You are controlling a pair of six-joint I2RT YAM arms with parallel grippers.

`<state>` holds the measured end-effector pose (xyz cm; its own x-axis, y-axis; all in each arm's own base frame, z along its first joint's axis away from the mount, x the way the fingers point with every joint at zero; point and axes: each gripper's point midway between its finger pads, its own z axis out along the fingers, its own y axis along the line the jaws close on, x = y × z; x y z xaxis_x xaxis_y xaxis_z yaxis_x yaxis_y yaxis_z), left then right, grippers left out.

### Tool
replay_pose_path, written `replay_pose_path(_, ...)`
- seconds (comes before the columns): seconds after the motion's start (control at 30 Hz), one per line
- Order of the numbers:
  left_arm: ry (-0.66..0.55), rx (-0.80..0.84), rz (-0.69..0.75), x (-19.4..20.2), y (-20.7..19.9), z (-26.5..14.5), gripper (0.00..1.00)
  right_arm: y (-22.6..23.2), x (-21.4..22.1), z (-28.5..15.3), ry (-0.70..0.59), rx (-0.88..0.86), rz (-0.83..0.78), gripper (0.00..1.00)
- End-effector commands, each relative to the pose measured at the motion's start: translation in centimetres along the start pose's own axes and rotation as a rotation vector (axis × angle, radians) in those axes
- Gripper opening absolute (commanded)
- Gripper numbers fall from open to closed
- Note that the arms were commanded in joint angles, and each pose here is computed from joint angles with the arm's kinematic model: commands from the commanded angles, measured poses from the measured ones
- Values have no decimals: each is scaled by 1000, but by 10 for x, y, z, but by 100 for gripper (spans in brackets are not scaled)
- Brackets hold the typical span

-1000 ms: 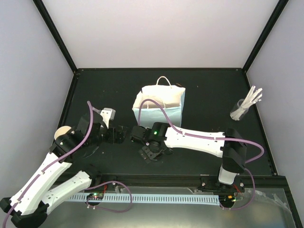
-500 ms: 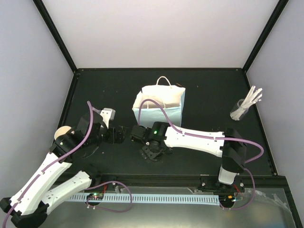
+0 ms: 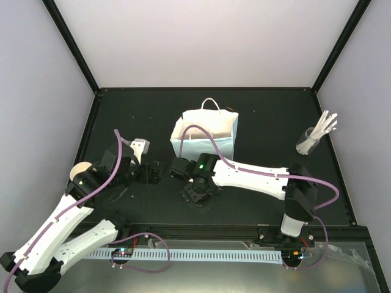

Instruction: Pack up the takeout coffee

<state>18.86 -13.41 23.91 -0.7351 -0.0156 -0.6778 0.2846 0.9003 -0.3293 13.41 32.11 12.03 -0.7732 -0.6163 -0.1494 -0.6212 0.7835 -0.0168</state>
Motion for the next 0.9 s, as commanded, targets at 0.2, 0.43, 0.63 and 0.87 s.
replay_pose_path(0.2,-6,-11,10,-2,2,1,99,3,-2,5,10,-38,-14,91)
replay_pose_path(0.43,-2,-17,10,0,4,1,99,1,-1,8,17,-28,-11,91)
replay_pose_path(0.63,0,-20,10,1,5,2,99,-2,-7,-5,-25,-28,-4,91)
replay_pose_path(0.87,2,-19,10,2,5,2,99,-8,-10,-12,-42,-13,10,95)
